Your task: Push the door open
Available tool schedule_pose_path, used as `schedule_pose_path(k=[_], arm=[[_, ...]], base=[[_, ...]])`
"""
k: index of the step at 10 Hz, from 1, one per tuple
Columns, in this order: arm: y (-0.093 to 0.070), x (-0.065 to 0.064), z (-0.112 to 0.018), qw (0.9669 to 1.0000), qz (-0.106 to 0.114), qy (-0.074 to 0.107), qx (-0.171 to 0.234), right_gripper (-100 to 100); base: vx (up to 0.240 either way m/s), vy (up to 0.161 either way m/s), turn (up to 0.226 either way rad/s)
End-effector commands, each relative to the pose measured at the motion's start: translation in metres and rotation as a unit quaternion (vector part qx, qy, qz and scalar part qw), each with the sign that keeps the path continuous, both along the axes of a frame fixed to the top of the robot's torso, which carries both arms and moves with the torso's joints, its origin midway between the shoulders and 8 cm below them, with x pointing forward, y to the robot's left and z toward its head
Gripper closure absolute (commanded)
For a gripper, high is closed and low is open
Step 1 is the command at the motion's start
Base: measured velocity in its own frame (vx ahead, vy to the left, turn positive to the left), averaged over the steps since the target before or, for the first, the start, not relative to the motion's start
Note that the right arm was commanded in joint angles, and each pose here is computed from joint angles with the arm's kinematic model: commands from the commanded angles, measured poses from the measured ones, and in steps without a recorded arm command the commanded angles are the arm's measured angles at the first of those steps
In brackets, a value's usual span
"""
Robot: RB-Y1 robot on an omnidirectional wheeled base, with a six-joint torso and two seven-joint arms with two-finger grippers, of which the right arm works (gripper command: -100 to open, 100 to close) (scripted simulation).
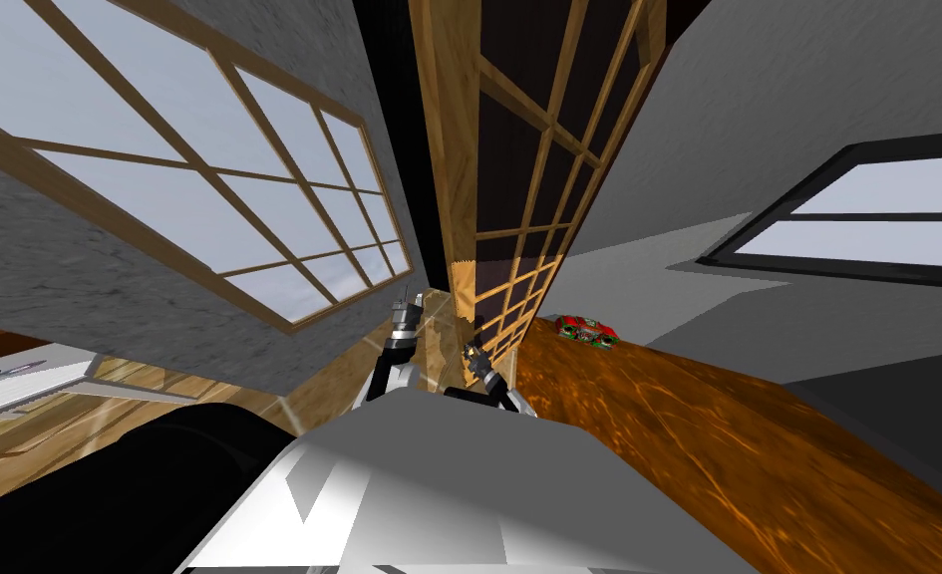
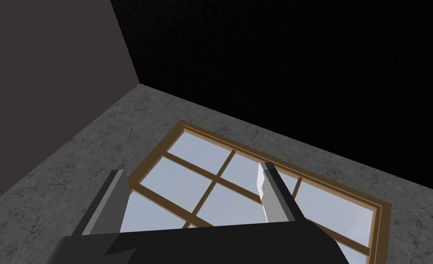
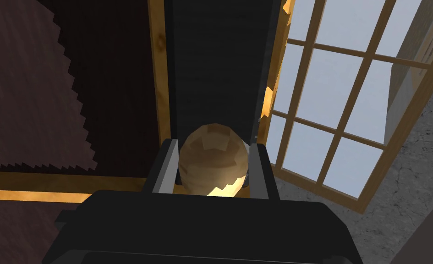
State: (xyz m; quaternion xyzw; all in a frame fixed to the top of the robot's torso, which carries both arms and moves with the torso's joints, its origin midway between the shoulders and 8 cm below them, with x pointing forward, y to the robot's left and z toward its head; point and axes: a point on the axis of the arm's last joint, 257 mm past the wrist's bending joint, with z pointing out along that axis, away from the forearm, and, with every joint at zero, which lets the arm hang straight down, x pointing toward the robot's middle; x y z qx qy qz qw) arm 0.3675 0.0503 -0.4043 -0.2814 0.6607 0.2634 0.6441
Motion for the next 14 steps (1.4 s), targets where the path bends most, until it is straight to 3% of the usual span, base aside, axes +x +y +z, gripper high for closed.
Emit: schedule_pose_path(k=[1, 8, 11, 14], arm=[[-0.0001, 0.0003, 0.0007, 0.9998, 0.0, 0.012, 0.014, 100], [0.0017, -0.0016, 0.0013, 0.9958, 0.002, 0.063, 0.066, 100], [0.003, -0.0027, 0.0017, 0.991, 0.003, 0.094, 0.096, 100], [0.0047, -0.0041, 0.0021, 0.9837, 0.005, 0.126, 0.128, 100]], base=[[0.009, 0.016, -0.033], [0.012, 0.014, -0.027], [0.014, 0.02, -0.036], [0.014, 0.023, -0.038]])
